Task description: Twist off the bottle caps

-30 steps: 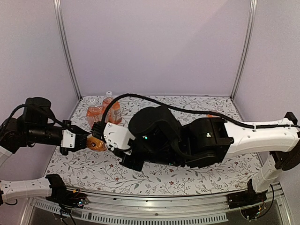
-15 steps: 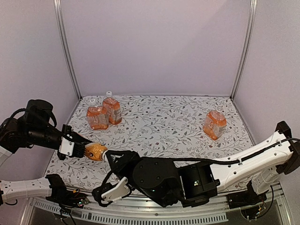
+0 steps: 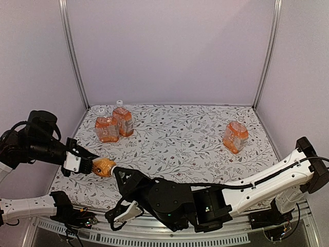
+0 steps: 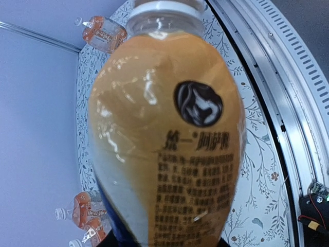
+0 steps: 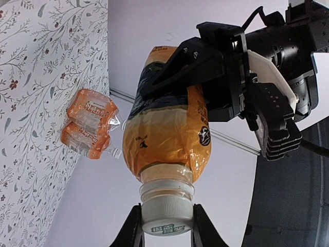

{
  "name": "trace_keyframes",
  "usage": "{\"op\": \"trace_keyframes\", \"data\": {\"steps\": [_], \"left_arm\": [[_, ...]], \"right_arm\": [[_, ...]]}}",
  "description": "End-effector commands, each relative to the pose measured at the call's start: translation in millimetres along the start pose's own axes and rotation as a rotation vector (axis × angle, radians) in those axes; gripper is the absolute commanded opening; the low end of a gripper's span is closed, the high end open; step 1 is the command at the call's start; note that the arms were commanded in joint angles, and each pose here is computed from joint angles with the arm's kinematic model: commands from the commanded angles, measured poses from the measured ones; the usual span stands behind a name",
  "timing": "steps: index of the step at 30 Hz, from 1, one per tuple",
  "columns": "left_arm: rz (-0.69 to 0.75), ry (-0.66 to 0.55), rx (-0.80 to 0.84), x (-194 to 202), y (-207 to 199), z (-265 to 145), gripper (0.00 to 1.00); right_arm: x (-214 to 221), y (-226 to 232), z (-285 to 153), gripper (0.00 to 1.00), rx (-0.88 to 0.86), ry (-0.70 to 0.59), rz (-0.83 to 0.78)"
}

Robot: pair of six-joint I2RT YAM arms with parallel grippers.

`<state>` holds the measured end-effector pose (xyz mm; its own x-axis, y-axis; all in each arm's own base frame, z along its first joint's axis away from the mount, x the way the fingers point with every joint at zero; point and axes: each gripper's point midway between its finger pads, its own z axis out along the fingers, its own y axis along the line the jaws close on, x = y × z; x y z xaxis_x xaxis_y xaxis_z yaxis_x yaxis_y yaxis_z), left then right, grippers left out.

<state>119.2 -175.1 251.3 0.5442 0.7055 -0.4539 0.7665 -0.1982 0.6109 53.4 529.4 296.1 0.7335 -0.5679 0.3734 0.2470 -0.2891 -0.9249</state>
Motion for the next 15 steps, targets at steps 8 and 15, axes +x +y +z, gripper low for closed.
{"op": "trace_keyframes", "data": {"steps": [8, 15], "left_arm": [[-0.095, -0.01, -0.071, -4, 18, -4, 0.3], [-0.154, 0.006, -0.216, 1, 46, -4, 0.31]], "right_arm": [[8, -39, -16, 0.95, 0.052, -0.046, 0.37], [61, -57, -7, 0.99, 0.042, 0.074, 0.779]]}}
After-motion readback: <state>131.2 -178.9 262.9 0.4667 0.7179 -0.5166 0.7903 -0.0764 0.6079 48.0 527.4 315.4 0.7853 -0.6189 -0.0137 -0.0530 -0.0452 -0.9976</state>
